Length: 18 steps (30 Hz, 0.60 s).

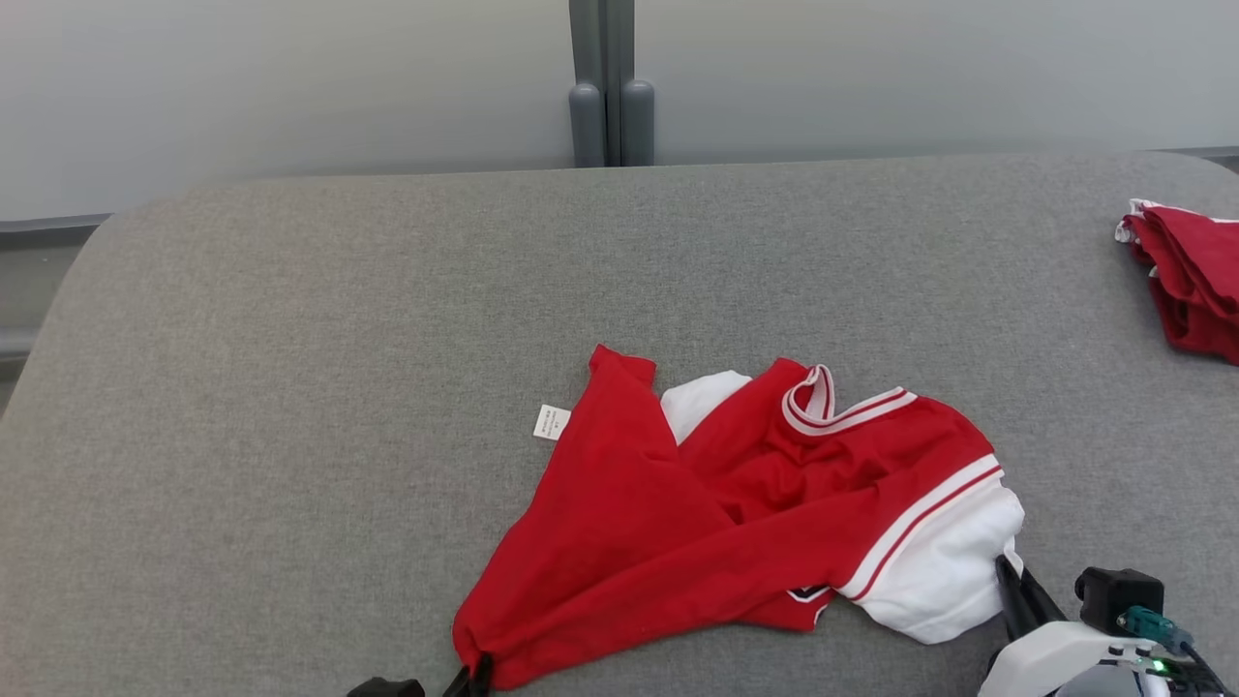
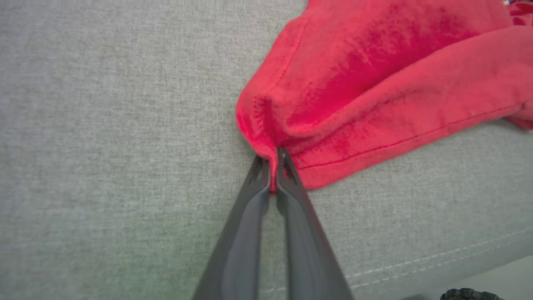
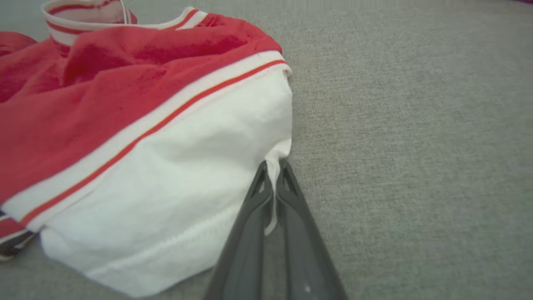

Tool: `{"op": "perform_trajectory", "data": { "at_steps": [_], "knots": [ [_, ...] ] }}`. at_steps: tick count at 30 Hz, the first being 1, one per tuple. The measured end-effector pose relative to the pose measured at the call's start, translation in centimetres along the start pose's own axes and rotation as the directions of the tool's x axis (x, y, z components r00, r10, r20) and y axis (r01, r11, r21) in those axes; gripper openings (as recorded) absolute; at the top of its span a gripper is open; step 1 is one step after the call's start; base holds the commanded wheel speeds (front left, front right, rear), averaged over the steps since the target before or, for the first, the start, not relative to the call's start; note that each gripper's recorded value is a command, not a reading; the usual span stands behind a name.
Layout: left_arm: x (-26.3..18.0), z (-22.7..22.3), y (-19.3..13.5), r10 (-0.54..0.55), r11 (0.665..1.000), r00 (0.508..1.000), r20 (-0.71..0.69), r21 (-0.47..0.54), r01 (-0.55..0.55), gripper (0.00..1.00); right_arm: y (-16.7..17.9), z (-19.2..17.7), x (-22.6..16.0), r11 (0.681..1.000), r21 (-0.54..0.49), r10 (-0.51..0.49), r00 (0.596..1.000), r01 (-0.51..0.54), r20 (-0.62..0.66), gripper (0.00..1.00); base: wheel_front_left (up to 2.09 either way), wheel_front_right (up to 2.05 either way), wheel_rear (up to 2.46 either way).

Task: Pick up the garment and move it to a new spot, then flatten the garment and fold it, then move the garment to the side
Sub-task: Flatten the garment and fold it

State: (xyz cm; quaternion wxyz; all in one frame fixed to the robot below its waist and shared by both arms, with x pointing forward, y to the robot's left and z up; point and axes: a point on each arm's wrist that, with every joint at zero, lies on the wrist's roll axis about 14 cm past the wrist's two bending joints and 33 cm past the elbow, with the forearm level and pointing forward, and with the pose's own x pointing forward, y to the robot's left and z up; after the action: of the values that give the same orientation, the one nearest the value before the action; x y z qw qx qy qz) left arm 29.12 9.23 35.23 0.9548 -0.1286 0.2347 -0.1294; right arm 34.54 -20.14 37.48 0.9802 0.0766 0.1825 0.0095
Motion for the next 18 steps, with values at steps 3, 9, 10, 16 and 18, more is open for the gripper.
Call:
{"op": "perform_trajectory", "data": {
  "at_steps": [3,9,10,16,18],
  "knots": [
    [0.3,1.6,-0.3,-0.013,1.000,0.999,0.048,0.003,0.012,0.00,0.4,1.8,0.0,1.000,0.016,0.010,0.998,-0.011,0.065,0.00,0.00,0.00,0.00],
    [1.2,6.3,-0.5,-0.052,0.998,0.983,0.175,0.045,0.045,0.00,0.6,6.5,0.1,0.999,0.047,0.015,0.976,-0.026,0.215,0.00,0.00,0.00,0.00],
    [1.5,7.4,-0.6,-0.069,0.996,0.978,0.199,0.074,0.055,0.00,0.6,7.5,0.2,0.999,0.038,0.021,0.970,-0.031,0.241,0.00,0.00,0.00,0.00],
    [3.9,15.9,-1.3,-0.161,0.973,0.924,0.347,0.214,0.089,0.00,1.3,13.6,1.9,0.997,0.004,0.064,0.925,-0.071,0.375,0.00,0.00,0.00,0.00],
    [4.7,18.5,-1.9,-0.197,0.961,0.904,0.379,0.258,0.101,0.00,1.4,15.8,2.6,0.997,-0.009,0.077,0.906,-0.081,0.416,0.00,0.00,0.00,0.00]
  ]
}}
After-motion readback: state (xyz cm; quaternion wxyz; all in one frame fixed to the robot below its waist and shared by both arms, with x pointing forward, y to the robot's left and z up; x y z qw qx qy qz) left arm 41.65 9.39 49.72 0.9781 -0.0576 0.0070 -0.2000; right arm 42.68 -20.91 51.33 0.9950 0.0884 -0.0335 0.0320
